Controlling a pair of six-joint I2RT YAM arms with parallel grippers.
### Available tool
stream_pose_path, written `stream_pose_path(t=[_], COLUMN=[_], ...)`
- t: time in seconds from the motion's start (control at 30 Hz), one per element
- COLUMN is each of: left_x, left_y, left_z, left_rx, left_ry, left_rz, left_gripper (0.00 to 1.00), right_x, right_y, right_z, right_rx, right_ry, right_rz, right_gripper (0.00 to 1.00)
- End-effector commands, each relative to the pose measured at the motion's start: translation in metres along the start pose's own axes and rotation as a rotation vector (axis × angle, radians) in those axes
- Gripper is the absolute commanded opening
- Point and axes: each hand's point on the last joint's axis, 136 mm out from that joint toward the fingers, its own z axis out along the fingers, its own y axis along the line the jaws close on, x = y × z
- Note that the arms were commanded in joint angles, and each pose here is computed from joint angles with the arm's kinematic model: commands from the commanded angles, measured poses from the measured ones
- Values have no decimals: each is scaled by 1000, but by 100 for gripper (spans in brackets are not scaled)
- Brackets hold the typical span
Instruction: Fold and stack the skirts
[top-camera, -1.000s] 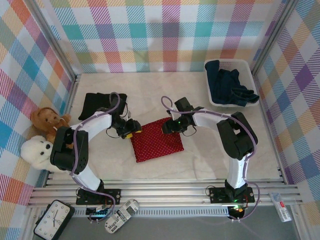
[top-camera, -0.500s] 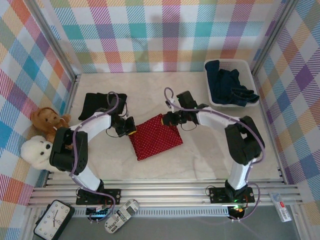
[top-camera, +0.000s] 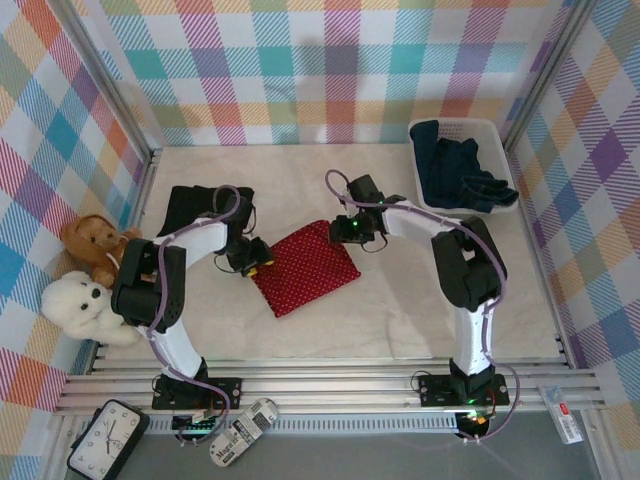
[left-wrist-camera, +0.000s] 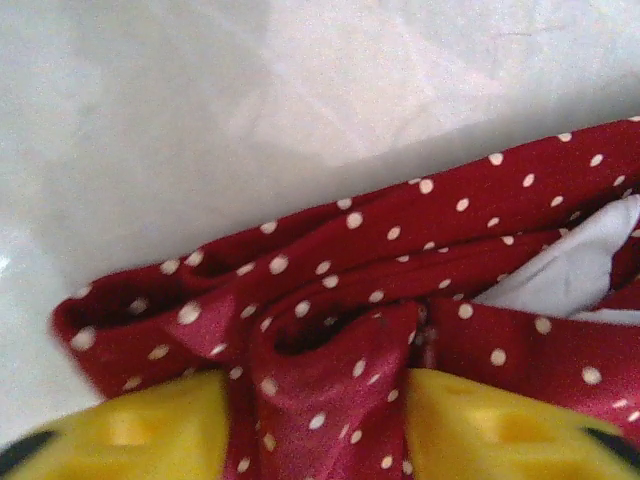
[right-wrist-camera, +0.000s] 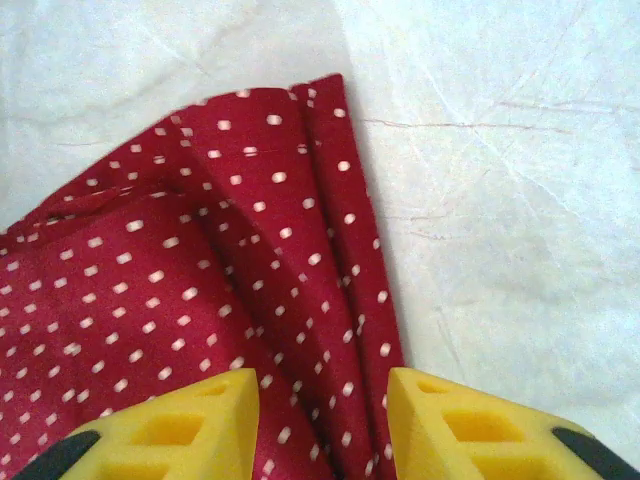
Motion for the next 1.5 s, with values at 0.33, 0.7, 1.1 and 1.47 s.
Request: stream_pose_path(t=[0.33, 0.7, 1.1, 1.47], left_x=[41, 47, 29, 44], left_y=[16, -5, -17, 3], left_z=[-19, 19, 1, -10], left_rx=[75, 251, 200, 188], left_ry=[23, 92, 21, -69], left_rz=[-146, -194, -108, -233], left_gripper=[67, 42, 35, 72], right_x=[39, 70, 82, 81], right_y=[93, 65, 59, 59], right_z=[42, 83, 85, 83], right_rx=[-264, -168, -158, -162], right_ry=[152, 287, 300, 292], right_rz=[9, 131, 164, 168], right_gripper=[0, 0, 0, 0])
